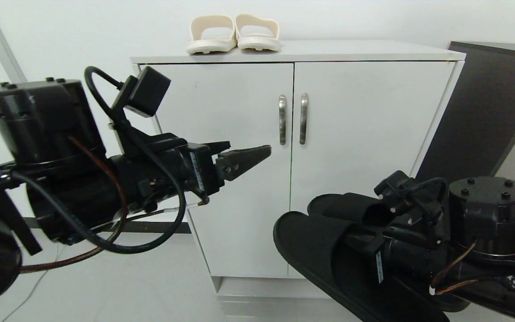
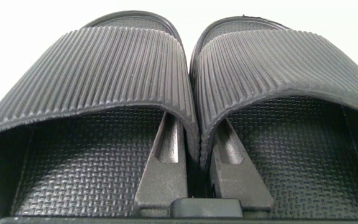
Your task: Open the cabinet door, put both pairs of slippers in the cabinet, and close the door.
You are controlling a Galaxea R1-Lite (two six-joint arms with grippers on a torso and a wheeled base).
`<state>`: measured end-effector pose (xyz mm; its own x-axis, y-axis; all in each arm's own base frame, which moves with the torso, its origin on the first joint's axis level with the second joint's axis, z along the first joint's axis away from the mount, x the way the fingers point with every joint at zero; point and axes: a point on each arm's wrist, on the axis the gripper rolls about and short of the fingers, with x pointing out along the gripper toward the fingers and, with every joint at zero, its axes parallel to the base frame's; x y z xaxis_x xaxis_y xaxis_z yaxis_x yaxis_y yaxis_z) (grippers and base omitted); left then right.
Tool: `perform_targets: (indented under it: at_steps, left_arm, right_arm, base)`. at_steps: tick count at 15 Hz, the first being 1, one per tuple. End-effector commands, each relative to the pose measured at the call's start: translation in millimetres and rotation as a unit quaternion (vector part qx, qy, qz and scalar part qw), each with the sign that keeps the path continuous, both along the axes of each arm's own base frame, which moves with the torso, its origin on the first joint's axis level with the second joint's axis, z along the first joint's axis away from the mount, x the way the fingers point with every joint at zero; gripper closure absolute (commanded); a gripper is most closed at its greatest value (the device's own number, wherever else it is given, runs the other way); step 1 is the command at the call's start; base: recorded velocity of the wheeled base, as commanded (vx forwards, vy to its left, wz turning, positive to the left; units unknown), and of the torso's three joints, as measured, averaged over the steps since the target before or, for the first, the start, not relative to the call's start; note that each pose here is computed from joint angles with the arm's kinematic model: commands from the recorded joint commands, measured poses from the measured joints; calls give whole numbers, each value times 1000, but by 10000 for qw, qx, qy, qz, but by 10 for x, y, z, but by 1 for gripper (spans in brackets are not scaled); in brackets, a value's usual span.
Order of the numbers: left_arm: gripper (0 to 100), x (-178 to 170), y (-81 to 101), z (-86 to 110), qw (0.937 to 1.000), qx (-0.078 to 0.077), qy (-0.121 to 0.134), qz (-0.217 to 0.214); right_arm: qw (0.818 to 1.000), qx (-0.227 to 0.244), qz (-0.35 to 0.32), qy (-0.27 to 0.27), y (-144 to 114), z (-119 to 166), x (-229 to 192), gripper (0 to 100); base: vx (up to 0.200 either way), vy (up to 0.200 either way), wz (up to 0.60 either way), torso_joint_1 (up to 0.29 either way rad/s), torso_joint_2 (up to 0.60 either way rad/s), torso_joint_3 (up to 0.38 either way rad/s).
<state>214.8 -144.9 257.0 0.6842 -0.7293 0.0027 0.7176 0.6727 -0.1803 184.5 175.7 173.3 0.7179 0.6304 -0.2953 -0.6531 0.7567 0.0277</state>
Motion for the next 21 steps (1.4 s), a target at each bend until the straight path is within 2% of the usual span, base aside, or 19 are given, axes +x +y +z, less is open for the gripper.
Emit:
perform_targets:
  at_steps: [1,5,7,8,11,12,16,18,21]
  left_arm:
    - [0,124,-194,-53,9997,81,74,-209]
    - [0,232,-404,110,9967,-46,-2,-807]
    - [0,379,-539,255,9946,-167,321,-973]
    - [0,431,-577,272,9934,-193,372,-1063]
    - [0,512,-663,370,9850,-462,513,-1580]
    - [0,560,-703,367,9835,-484,534,-1657]
    - [0,755,-832,288,9842,-470,566,-1609]
    - [0,870,-842,270,9884,-497,541,-1330]
    - [0,940,-865,285,9915,-545,478,-1084]
  right_arm:
    - [10000,-11,14,26,-14,-15,2,100]
    - [9996,-44,221,143,-21,-71,-25,100]
    - [9994,-84,257,200,-23,-106,-35,100]
    - [9994,-105,267,212,-22,-118,-39,100]
    - [9981,-177,463,377,-13,-203,-63,100]
    - [9980,-182,478,382,-1,-209,-62,100]
    - [9976,-221,501,420,24,-244,-58,100]
    - [9979,-180,501,374,26,-241,-56,100]
    - [9979,-175,502,369,27,-245,-55,100]
  base:
    - [0,0,0,0,0,0]
    - [0,0,0,0,0,0]
    - [0,0,0,0,0,0]
    - [0,0,0,0,0,0]
    - [0,0,0,0,0,0]
    - [0,0,0,0,0,0]
    - [0,0,0,0,0,0]
    - [0,0,0,0,0,0]
    - [0,0,0,0,0,0]
